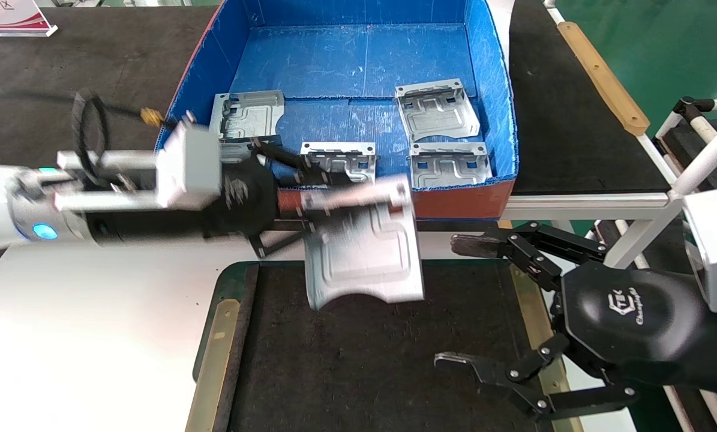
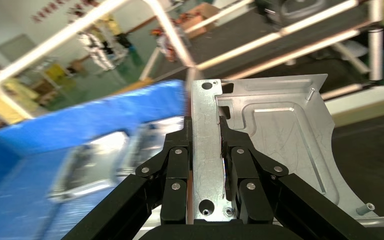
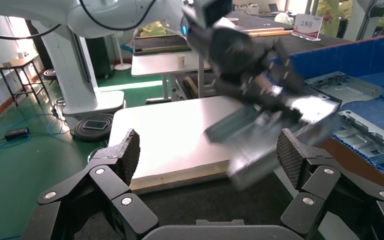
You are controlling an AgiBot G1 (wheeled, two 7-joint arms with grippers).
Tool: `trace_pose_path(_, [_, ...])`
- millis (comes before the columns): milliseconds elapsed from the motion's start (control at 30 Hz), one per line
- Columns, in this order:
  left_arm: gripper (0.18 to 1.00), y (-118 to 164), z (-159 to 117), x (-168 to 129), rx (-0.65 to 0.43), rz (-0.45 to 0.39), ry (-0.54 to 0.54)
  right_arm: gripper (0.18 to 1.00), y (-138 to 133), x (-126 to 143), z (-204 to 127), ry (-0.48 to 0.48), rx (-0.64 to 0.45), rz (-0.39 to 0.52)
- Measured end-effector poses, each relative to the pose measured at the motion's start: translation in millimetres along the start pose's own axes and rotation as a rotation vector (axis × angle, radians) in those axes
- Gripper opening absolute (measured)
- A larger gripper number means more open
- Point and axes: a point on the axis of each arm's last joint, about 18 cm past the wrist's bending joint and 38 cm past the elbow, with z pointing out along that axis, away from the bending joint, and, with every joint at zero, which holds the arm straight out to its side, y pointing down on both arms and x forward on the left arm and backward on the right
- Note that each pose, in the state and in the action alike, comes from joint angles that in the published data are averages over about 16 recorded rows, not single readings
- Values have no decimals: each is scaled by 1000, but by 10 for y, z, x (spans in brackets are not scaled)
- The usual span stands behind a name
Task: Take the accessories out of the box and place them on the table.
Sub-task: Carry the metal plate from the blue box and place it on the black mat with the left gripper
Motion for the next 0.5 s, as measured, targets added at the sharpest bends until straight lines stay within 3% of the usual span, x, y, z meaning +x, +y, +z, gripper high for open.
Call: trace_pose_path(500, [275,652,728,628,-99,5,49,1000,0,0,0,0,0,0])
